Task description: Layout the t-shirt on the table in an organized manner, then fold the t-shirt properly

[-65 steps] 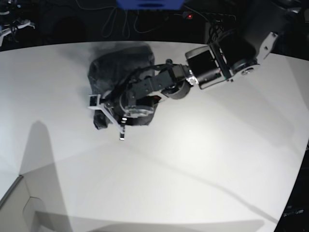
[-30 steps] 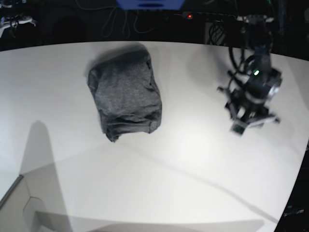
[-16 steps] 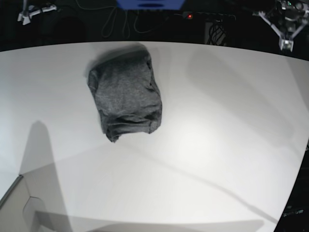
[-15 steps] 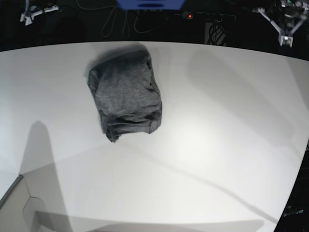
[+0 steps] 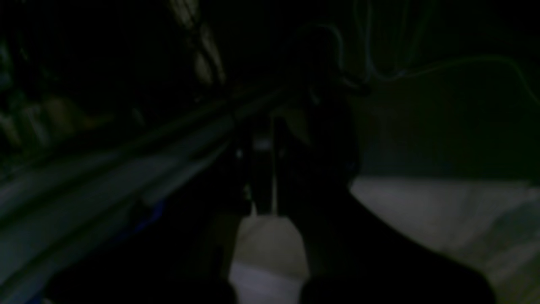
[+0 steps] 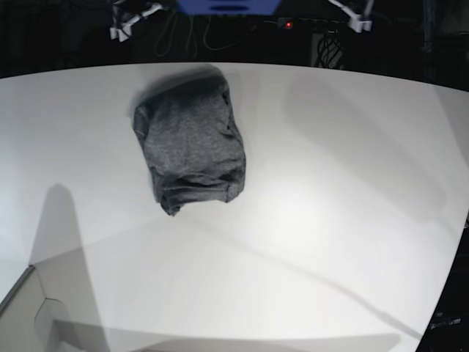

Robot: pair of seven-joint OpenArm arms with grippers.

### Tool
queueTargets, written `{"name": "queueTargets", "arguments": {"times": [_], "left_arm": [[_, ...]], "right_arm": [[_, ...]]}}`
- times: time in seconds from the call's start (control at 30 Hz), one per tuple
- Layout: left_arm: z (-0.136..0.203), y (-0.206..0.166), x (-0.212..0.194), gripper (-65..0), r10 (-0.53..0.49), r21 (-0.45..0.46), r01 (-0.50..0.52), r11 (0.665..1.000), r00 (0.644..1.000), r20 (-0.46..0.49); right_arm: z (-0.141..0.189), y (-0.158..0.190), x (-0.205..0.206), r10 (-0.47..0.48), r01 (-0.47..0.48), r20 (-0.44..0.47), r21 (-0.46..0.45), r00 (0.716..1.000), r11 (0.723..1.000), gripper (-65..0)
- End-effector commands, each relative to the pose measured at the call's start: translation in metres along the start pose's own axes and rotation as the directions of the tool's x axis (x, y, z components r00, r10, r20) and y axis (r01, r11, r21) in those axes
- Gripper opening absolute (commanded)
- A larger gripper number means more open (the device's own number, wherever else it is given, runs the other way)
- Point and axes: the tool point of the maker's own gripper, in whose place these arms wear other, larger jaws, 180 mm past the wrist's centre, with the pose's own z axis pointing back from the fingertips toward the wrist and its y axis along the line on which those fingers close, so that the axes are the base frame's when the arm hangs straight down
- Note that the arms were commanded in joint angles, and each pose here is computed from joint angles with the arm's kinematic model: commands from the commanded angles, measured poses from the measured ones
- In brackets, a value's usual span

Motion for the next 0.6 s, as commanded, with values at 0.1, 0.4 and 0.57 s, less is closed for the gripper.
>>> {"name": "queueTargets", "arguments": {"times": [0.1, 0.4, 0.57], "left_arm": [[-0.017, 0.012, -0.023, -64.7, 0.023, 0.121, -0.029, 0.992, 0.998, 0.054], [-0.034, 0.008, 0.007, -64.7, -0.192, 0.273, 0.167, 0.947, 0.979, 0.066], [-0.040, 0.006, 0.011, -64.7, -0.177, 0.270, 0.172, 0.947, 0.984, -0.006]], "right_arm": [[-0.005, -0.033, -0.056, 0.010, -0.017, -0.038, -0.178, 0.999, 0.984, -65.0], [0.010, -0.074, -0.065, 0.353, -0.364, -0.107, -0.435, 0.929, 0.824, -65.0], [0.018, -0.098, -0.034, 0.490, -0.496, -0.155, -0.503, 0.858, 0.708, -65.0]]}}
